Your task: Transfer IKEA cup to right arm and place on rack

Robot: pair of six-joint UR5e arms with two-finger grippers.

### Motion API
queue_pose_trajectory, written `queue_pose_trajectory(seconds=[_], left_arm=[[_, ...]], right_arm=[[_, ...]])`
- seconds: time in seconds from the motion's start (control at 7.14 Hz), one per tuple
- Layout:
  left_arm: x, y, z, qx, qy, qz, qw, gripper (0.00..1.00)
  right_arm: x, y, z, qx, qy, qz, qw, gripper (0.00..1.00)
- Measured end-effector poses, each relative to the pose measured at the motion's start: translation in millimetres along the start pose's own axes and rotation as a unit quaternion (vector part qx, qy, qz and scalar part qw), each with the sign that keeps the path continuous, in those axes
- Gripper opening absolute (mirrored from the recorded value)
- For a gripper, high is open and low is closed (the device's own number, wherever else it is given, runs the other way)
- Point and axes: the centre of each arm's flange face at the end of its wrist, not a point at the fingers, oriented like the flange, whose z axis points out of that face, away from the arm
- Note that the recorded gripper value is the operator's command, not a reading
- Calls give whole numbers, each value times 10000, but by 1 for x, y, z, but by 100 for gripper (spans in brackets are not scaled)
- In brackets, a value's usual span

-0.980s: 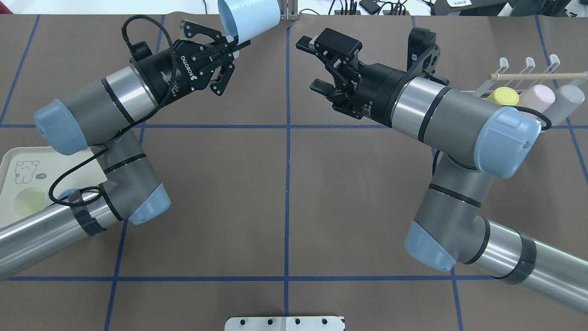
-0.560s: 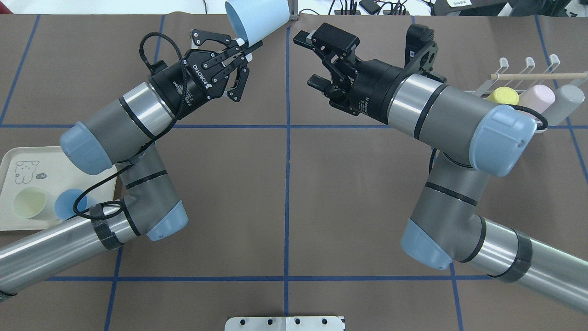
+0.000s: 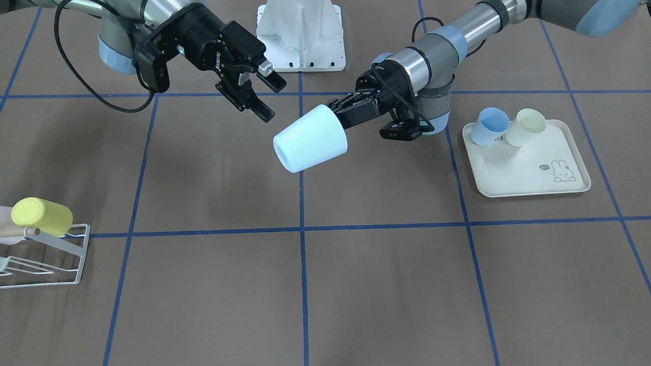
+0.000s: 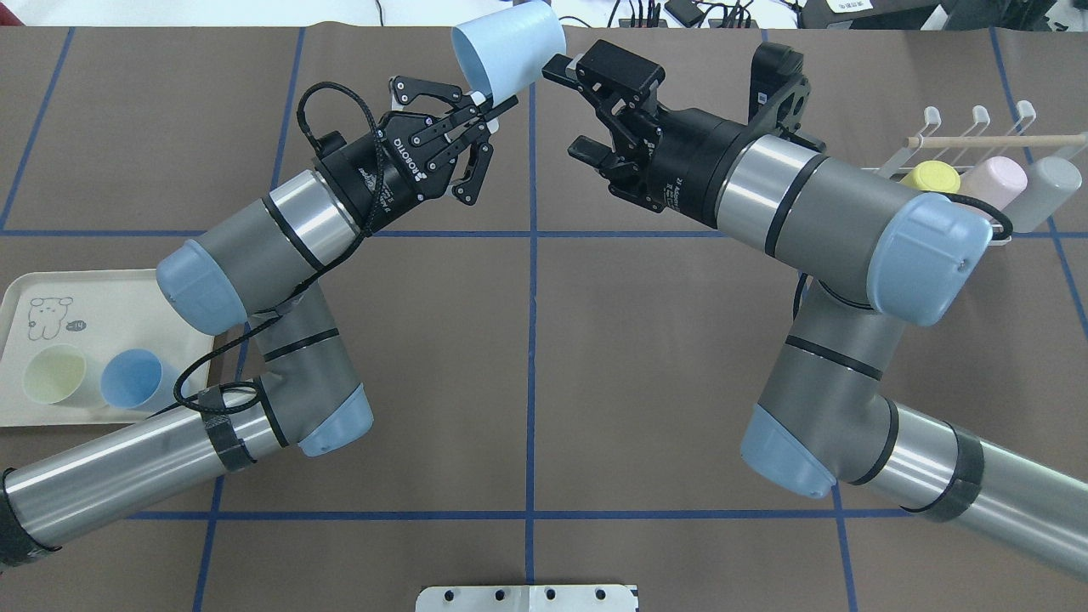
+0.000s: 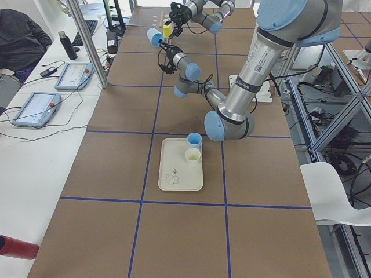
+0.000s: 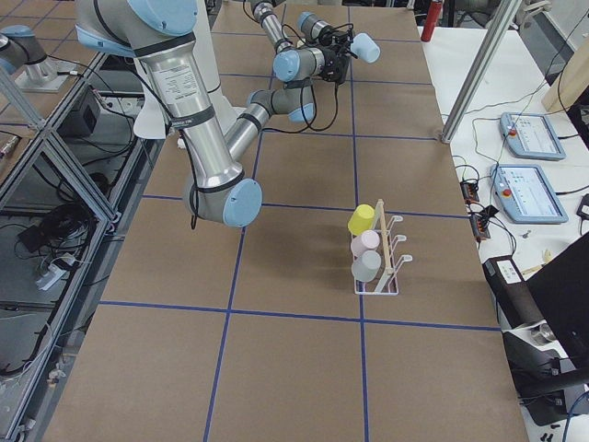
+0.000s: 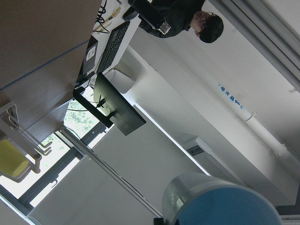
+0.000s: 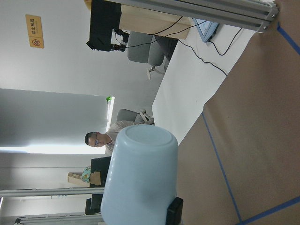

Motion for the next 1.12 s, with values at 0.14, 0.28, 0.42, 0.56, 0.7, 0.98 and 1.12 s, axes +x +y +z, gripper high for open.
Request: queue_pose_trajectory(seconds=[0.14, 0.28, 0.42, 0.56, 0.7, 0.98, 1.12], left_arm=[[-4, 3, 2, -29, -18, -32, 10000, 0], [-8, 6, 2, -51, -40, -60, 10000, 0], [-12, 8, 2, -67, -62, -82, 9999, 0], [-15, 9, 2, -79, -80, -97, 9999, 0], [-19, 10, 1, -86, -100, -111, 9999, 0], [-24, 13, 1, -110, -134, -147, 9997, 0], [-26, 16, 2, -130, -137, -165, 9997, 0]], right_arm=[[1, -1, 1, 6, 16, -4, 10000, 100], [3, -1, 1, 13, 30, -9, 10000, 100], [3, -2, 1, 26, 34, -15, 10000, 100], [3, -3, 1, 50, 29, -19, 10000, 100], [3, -5, 2, 104, 20, -23, 9999, 100], [3, -10, 3, 196, 6, -29, 9998, 100], [3, -11, 3, 226, 3, -33, 9997, 100]])
